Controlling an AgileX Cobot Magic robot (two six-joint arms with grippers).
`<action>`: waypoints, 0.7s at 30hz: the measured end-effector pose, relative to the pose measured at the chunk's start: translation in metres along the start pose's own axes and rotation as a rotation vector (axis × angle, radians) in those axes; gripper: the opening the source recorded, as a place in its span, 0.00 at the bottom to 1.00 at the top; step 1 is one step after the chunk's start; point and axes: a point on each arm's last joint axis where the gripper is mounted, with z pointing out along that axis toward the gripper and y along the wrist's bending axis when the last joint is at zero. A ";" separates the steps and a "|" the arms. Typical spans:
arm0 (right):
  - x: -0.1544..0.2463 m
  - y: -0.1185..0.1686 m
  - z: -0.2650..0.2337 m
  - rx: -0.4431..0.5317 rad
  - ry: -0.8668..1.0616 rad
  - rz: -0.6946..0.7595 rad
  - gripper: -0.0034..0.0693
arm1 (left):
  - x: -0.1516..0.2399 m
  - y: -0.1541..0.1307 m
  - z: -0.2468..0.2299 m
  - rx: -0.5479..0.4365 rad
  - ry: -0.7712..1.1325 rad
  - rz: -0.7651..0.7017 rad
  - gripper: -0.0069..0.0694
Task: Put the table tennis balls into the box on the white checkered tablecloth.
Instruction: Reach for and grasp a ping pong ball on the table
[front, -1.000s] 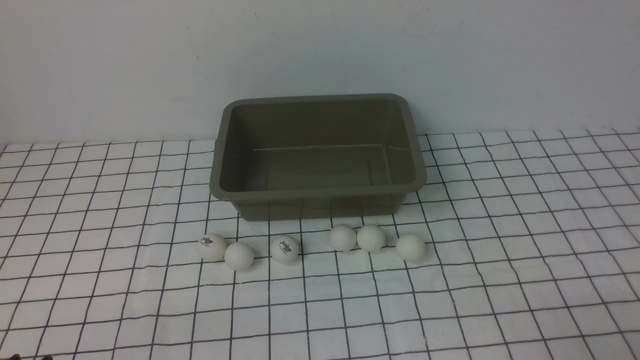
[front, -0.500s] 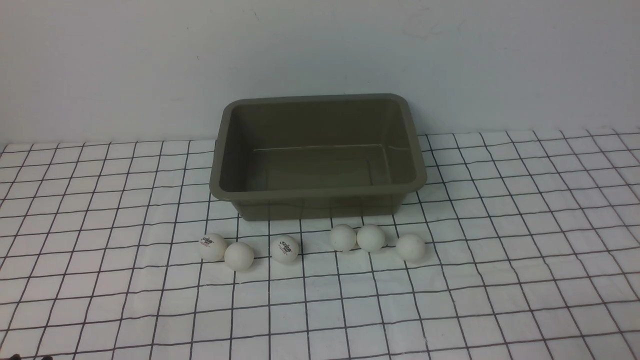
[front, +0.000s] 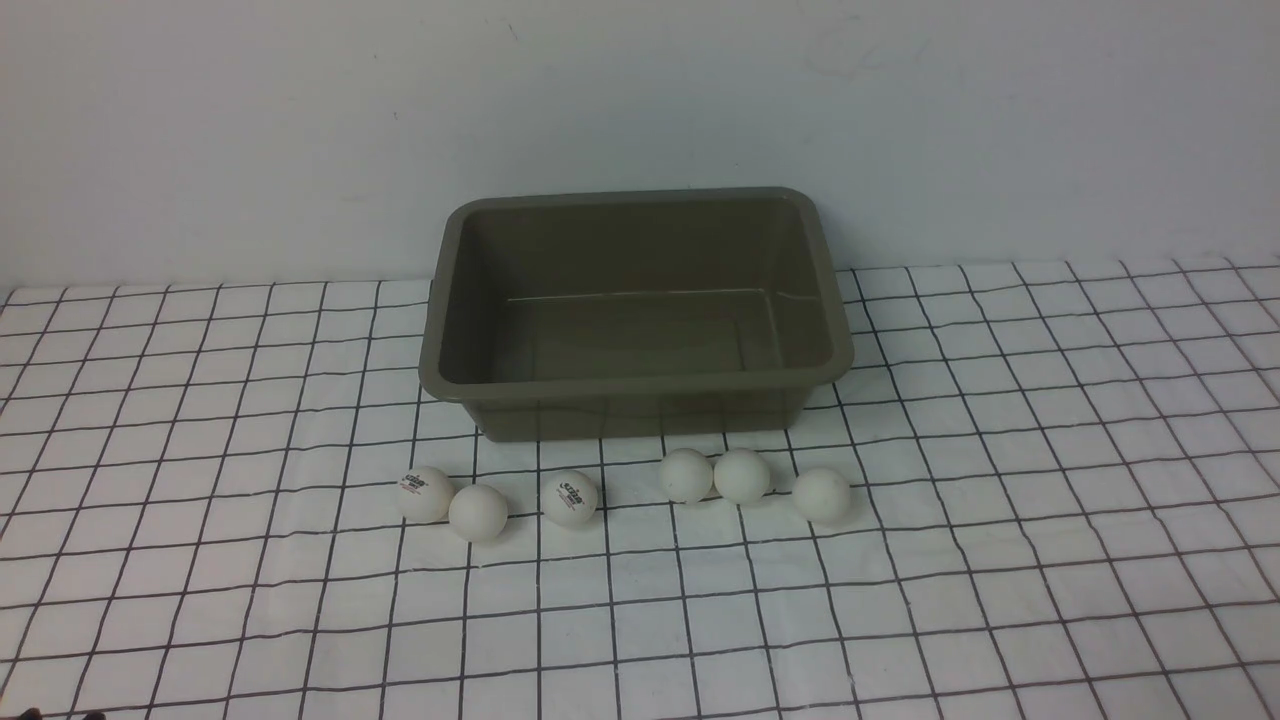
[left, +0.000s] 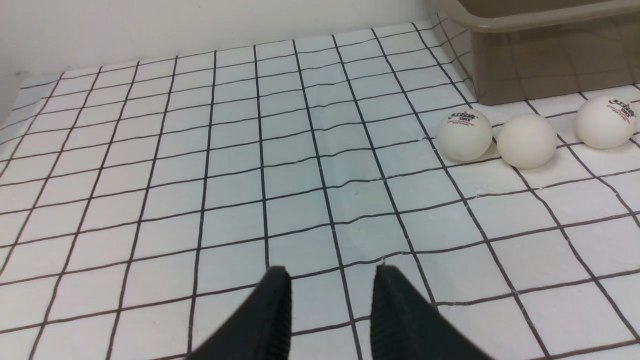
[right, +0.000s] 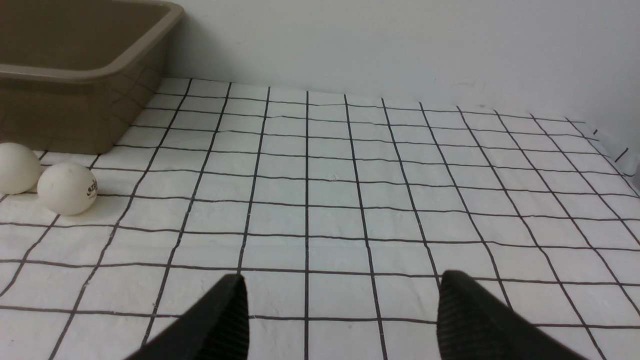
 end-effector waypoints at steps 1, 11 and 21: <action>-0.001 0.000 0.000 -0.002 -0.008 0.019 0.68 | 0.000 0.000 0.000 0.000 0.000 0.000 0.36; -0.058 -0.002 -0.025 -0.043 -0.145 0.151 0.68 | 0.000 0.000 0.000 0.000 0.000 0.000 0.36; -0.112 -0.002 -0.048 -0.102 -0.155 0.186 0.68 | 0.000 0.000 0.000 0.000 0.000 0.000 0.36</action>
